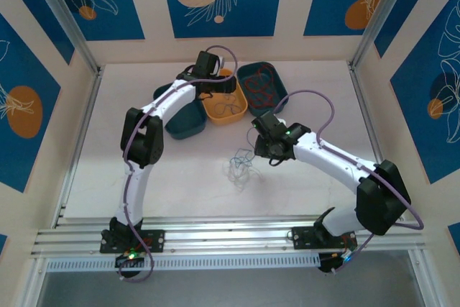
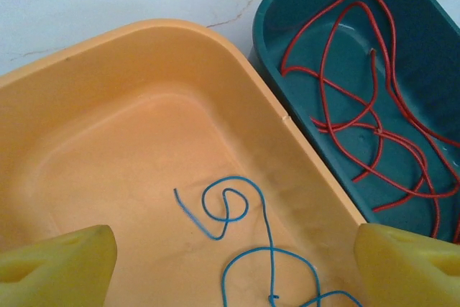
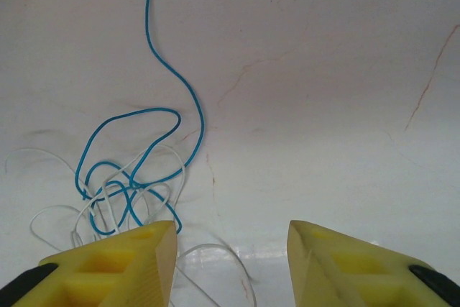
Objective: Untangle the cables
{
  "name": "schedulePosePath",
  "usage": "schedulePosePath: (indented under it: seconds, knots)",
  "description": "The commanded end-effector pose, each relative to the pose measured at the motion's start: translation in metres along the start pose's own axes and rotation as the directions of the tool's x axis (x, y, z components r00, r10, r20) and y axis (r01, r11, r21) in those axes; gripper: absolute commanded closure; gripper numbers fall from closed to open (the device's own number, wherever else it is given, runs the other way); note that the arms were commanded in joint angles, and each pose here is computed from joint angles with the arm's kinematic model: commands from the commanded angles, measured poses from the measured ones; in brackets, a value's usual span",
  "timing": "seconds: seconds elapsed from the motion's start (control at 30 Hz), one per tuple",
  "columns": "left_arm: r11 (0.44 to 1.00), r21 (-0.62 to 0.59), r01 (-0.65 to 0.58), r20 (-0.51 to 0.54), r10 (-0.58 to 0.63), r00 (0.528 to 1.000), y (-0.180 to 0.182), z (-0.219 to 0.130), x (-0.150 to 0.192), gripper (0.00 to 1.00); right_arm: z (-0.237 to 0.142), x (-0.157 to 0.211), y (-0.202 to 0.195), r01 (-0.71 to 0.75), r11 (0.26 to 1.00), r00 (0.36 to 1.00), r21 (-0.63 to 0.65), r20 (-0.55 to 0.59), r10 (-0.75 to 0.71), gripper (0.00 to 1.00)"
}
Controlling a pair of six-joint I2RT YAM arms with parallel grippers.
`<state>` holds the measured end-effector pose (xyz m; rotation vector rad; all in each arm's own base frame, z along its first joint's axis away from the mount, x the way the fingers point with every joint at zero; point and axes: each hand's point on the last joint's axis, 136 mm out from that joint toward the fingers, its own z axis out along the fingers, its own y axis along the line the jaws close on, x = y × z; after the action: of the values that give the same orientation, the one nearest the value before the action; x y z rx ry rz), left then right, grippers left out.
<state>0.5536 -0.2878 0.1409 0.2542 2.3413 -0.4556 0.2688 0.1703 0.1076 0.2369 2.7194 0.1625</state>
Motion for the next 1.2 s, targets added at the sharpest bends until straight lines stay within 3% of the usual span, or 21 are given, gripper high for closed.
schedulePosePath:
  seconds: [0.0,0.3,0.43,0.77,1.17]
  knots:
    - [0.999,0.03,-0.013,0.08,0.011,0.997,-0.009,-0.041,-0.032,0.0,0.0,-0.004,0.005,-0.025,1.0,0.999,0.009,-0.024,0.025,0.57]
    - [1.0,0.002,-0.006,0.229,0.005,0.973,-0.009,-0.114,-0.054,0.0,0.014,-0.009,0.01,-0.015,1.0,0.998,0.022,-0.068,0.016,0.61]
    - [0.999,-0.039,0.02,0.299,-0.007,0.954,0.002,-0.154,-0.044,0.0,0.024,-0.013,0.015,-0.018,1.0,0.995,0.005,-0.095,0.018,0.65]
    - [0.988,-0.065,0.139,0.418,-0.1,0.903,0.032,-0.242,0.028,0.0,0.063,-0.019,0.017,0.009,0.999,0.976,0.05,-0.218,0.002,0.79]
    - [0.97,-0.152,0.187,0.403,-0.112,0.908,0.067,-0.297,0.114,0.0,0.089,-0.015,0.023,0.043,0.997,0.957,0.063,-0.288,-0.023,0.79]
